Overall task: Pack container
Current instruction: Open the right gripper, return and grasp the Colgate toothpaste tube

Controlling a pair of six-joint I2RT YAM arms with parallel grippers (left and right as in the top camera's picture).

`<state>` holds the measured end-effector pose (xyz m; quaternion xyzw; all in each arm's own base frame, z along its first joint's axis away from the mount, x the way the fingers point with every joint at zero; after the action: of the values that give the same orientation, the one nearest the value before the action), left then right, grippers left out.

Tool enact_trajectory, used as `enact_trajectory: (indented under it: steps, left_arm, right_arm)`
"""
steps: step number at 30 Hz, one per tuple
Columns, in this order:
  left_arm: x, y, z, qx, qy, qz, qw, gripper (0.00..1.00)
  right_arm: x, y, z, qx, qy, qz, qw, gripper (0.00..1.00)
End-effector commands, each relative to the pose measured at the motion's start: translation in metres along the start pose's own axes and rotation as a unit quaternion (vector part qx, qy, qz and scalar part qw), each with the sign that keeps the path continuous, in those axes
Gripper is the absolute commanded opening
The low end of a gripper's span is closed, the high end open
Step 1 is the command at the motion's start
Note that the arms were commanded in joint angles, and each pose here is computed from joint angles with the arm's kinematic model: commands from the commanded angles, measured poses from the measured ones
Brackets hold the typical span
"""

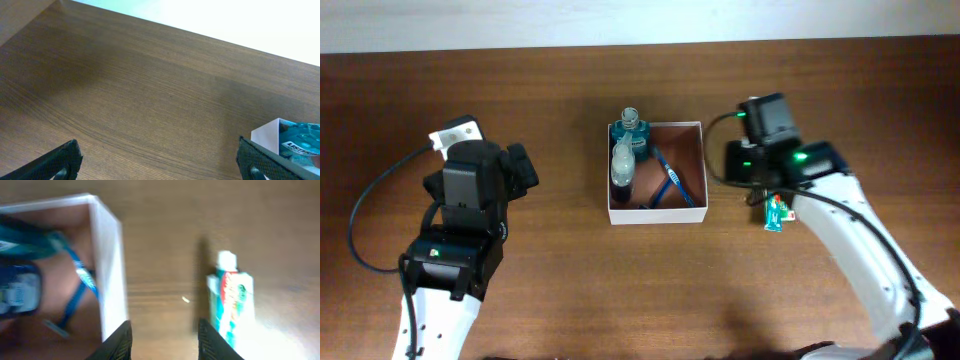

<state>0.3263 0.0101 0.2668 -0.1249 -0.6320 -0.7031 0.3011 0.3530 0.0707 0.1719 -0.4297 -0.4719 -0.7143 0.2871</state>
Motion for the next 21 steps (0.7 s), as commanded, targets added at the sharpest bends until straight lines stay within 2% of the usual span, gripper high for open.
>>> enact_trajectory:
  steps: [1,5,10,15,21]
  left_arm:
    - [-0.001,0.002,0.003,-0.002,0.007,-0.001,1.000,0.99]
    - [-0.001,0.002,0.003,-0.002,0.007,-0.001,1.000,0.99]
    - [-0.001,0.002,0.003,-0.002,0.007,-0.001,1.000,0.99]
    - [-0.001,0.002,0.003,-0.002,0.007,-0.001,1.000,0.99]
    - [-0.001,0.002,0.003,-0.002,0.007,-0.001,1.000,0.99]
  right_arm:
    - [-0.005,-0.003,-0.026,-0.005,-0.036,0.020,0.999,0.35]
    - [-0.021,-0.015,-0.046,0.013,-0.071,0.047,0.996,0.36]
    - [-0.041,-0.020,-0.075,0.013,-0.139,0.044,0.989,0.36]
    - [-0.059,-0.030,-0.089,0.003,-0.153,0.062,0.986,0.36]
    - [-0.084,-0.040,-0.100,-0.008,-0.158,0.076,0.985,0.40]
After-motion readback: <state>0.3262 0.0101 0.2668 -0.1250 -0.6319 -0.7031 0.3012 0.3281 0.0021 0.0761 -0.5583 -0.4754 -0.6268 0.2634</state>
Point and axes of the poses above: each gripper's point midway between its finger pads, its own x axis back along the fingers, its own z axis along the line the jaws close on, y = z × x, the point moved 1 cm from there along x, back along the fingers, and after that the axes turned 15 degrees about -x, right-handed, at the moved point
